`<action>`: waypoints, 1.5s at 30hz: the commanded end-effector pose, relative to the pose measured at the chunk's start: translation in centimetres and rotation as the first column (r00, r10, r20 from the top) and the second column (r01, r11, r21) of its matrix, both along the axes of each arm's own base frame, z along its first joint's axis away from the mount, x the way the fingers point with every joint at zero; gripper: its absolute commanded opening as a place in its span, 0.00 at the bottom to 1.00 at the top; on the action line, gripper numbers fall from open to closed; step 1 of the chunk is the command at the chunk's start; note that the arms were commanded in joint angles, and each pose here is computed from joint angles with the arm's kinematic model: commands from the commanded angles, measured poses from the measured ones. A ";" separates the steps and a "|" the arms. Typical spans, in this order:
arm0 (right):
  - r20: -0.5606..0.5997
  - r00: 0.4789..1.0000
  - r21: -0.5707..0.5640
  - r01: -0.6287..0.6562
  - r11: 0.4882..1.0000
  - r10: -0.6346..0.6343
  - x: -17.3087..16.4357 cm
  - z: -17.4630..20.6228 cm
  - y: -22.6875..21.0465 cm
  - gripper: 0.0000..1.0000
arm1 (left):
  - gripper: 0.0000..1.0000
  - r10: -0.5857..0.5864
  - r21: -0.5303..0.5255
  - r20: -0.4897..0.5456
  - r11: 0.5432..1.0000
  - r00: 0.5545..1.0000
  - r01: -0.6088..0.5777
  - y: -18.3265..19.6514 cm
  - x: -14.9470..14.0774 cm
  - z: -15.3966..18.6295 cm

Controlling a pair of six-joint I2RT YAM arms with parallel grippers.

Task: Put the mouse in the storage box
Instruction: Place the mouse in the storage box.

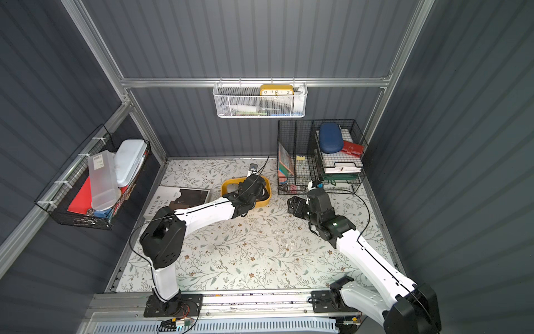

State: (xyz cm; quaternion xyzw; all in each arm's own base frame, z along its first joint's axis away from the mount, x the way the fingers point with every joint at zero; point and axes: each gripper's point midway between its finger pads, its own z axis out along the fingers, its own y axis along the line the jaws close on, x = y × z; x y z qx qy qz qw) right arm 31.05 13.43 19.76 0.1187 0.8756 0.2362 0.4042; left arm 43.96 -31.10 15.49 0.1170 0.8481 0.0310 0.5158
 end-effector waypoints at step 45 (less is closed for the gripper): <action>-0.050 0.999 -0.029 0.013 0.999 -0.015 0.5 -2.3 -0.5 0.84 | 0.66 -0.124 -0.041 0.043 0.991 0.991 0.125 -5.6 -0.1 3.8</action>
